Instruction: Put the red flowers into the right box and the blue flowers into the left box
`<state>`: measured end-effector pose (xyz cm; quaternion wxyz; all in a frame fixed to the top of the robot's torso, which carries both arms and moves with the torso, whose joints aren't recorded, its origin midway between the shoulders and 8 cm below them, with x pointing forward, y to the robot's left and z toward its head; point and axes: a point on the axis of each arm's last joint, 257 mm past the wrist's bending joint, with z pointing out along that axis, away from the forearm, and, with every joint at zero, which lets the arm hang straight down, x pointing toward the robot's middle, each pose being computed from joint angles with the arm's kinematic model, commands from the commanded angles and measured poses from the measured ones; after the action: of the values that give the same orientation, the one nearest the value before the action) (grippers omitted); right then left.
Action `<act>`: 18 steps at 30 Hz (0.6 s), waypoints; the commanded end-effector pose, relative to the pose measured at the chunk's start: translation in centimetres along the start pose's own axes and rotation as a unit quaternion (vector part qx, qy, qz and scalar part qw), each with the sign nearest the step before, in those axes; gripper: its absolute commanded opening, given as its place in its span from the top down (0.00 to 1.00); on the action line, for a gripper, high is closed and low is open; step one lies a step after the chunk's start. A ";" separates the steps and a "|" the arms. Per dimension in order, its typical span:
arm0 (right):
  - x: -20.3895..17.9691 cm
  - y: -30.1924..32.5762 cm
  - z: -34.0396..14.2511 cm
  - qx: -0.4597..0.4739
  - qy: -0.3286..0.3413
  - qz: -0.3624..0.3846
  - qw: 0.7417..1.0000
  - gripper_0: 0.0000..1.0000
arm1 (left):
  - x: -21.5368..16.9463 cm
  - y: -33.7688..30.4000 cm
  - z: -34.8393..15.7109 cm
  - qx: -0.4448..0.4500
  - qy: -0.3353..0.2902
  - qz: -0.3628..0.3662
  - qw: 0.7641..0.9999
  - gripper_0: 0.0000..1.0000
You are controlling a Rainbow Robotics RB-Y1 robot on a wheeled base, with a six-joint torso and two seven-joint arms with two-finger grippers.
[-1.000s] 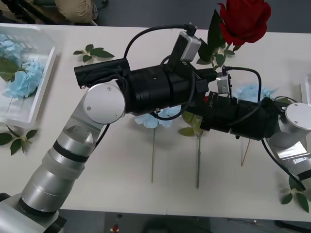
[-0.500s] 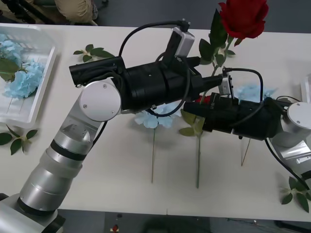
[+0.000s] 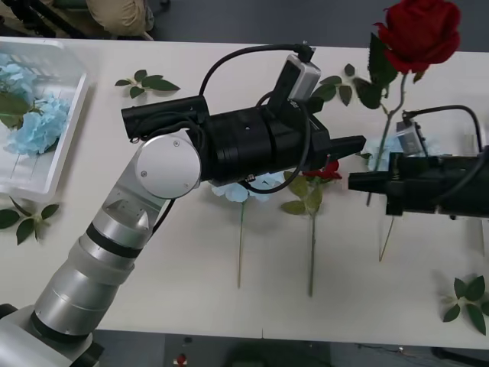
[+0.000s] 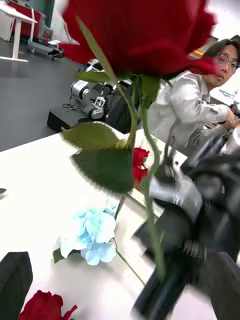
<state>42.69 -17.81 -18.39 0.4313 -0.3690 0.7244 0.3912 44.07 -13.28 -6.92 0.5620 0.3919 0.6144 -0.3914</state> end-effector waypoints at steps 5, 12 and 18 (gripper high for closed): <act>1.8 -2.7 -14.1 0.108 0.087 0.230 0.963 1.00 | -1.5 1.7 -2.4 -0.001 -0.024 -0.025 0.999 0.00; 2.9 -4.0 -23.2 0.224 0.117 0.361 0.898 1.00 | 3.3 3.9 -6.5 -0.002 0.066 -0.111 0.992 0.00; 4.6 -6.7 -28.2 0.337 0.129 0.420 0.832 1.00 | 7.4 4.2 -9.0 -0.016 0.126 -0.206 0.970 0.00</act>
<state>37.23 -44.32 -15.98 0.2321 0.0471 0.9369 0.2572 45.06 -3.75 -12.82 0.4240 0.3074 0.7355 -0.4298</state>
